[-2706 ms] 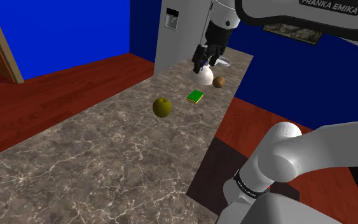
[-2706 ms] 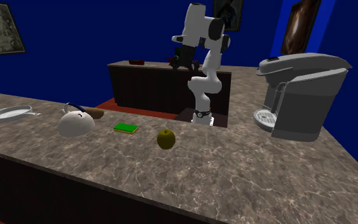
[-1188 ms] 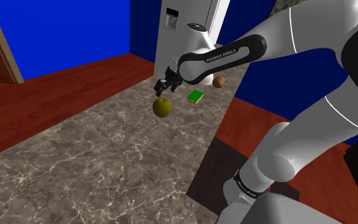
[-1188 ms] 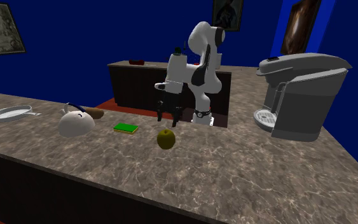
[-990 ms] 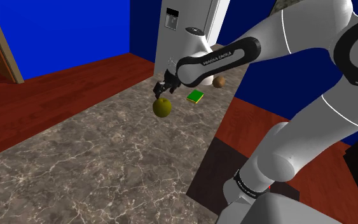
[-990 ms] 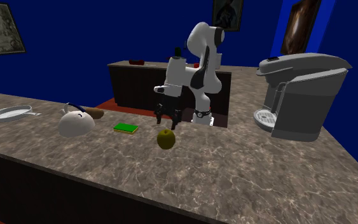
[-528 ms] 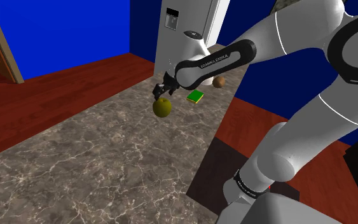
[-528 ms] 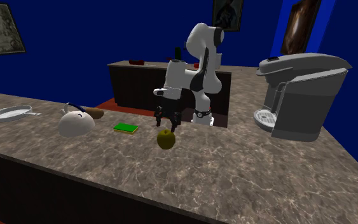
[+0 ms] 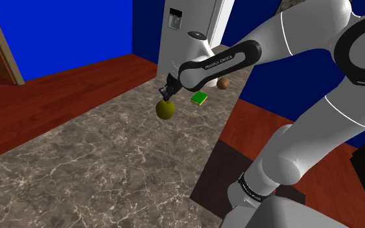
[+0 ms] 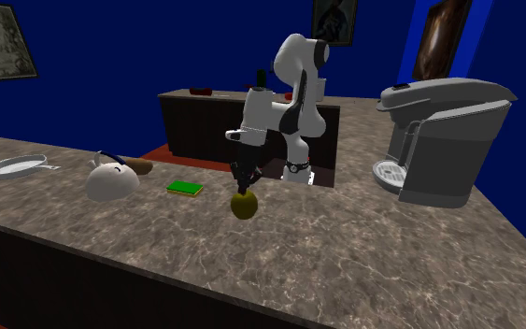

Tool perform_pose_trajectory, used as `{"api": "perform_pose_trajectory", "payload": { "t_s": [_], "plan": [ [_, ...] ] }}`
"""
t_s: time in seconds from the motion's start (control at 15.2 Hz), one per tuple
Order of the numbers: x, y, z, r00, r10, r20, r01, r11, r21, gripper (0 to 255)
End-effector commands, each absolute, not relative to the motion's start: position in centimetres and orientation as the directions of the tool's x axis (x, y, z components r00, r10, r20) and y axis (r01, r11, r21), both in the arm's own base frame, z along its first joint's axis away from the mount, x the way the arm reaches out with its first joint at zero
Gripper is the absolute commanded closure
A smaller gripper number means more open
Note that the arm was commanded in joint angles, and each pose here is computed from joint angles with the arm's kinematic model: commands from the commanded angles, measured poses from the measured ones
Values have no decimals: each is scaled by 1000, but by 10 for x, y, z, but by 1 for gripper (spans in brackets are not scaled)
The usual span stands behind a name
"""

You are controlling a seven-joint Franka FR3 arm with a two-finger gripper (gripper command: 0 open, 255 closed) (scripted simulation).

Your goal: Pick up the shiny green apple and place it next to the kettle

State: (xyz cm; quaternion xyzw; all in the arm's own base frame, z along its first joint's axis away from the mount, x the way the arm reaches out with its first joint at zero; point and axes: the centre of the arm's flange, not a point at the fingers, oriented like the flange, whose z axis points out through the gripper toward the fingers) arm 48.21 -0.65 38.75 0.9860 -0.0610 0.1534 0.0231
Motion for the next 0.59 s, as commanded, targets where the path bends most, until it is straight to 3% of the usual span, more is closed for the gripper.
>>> {"api": "perform_pose_trajectory", "payload": {
  "t_s": [0.0, 0.53],
  "plan": [
    [482, -7, 387, 946, -113, 304, -127, -991, 27, 255],
    [482, -6, 413, 946, -113, 304, -127, -991, 27, 255]
  ]
}}
